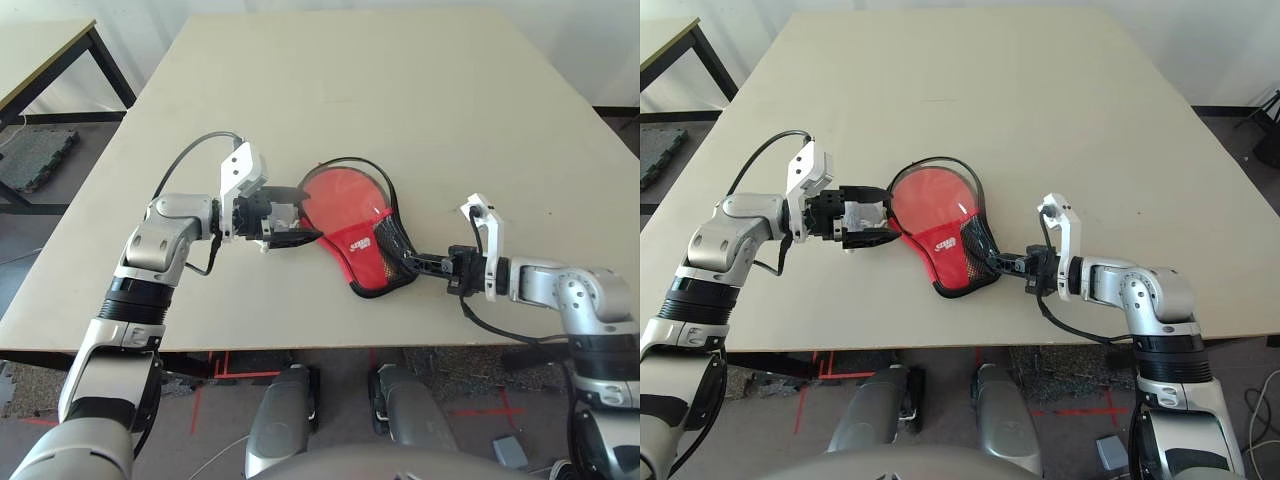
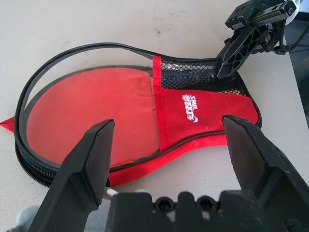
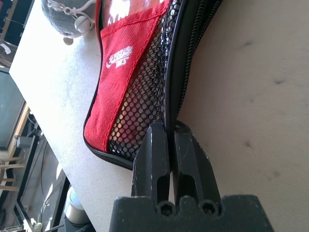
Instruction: Store the ping-pong paddle in its case and zip it.
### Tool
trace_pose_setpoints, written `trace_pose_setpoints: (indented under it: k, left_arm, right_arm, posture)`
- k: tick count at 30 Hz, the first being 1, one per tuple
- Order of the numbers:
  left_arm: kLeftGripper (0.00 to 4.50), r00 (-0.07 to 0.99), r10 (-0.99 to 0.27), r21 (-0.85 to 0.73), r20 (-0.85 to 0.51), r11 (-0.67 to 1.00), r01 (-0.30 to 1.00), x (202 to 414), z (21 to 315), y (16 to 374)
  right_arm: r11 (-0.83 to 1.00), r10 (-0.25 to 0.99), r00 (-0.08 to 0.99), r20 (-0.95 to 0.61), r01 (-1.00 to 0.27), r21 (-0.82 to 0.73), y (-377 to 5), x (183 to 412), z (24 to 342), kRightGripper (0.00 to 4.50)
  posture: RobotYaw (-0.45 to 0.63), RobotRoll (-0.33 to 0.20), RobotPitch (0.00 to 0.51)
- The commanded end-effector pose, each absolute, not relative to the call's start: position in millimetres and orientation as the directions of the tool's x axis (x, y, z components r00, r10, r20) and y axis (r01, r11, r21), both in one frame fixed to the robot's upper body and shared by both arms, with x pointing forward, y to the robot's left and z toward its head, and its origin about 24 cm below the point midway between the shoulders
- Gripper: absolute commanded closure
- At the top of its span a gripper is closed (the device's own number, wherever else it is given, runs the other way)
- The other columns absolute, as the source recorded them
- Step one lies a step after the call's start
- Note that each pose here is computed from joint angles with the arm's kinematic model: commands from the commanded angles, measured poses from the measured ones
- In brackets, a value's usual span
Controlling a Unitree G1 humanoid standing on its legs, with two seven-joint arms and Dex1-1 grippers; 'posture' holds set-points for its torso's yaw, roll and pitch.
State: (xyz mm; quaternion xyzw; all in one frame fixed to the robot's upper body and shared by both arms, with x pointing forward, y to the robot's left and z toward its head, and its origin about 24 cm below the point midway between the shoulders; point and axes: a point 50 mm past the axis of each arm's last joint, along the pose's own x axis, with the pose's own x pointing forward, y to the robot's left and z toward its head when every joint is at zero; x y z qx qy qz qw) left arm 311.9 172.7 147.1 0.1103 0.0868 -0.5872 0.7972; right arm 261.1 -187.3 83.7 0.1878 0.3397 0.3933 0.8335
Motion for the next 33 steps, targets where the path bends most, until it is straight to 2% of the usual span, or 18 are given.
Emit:
trace_pose_setpoints:
  k: [1, 10, 19, 26, 33]
  left_arm:
    - [0.0, 0.293, -0.918, 0.075, -0.269, 0.283, 0.956, 311, 147, 173]
    - [0.0, 0.287, -0.918, 0.08, -0.272, 0.276, 0.958, 314, 148, 171]
    - [0.0, 0.276, -0.921, 0.079, -0.276, 0.264, 0.961, 316, 145, 170]
    - [0.0, 0.269, -0.922, 0.076, -0.278, 0.258, 0.963, 316, 144, 170]
    - [0.0, 0.265, -0.922, 0.073, -0.282, 0.254, 0.964, 317, 144, 171]
  right_arm:
    - [0.642, 0.765, 0.467, -0.444, -0.489, 0.591, -201, 257, 81, 4.46]
    - [0.668, 0.742, 0.485, -0.463, -0.474, 0.574, -237, 245, 96, 4.46]
    - [0.667, 0.745, 0.415, -0.523, -0.485, 0.565, -272, 219, 107, 4.46]
    - [0.664, 0.744, 0.349, -0.57, -0.485, 0.57, -285, 203, 107, 4.46]
    - [0.727, 0.678, 0.338, -0.652, -0.439, 0.528, -310, 194, 100, 4.46]
  posture:
    - [0.07, 0.0, 0.118]
    - [0.04, 0.0, 0.113]
    - [0.03, 0.0, 0.121]
    - [0.02, 0.0, 0.123]
    - [0.02, 0.0, 0.124]
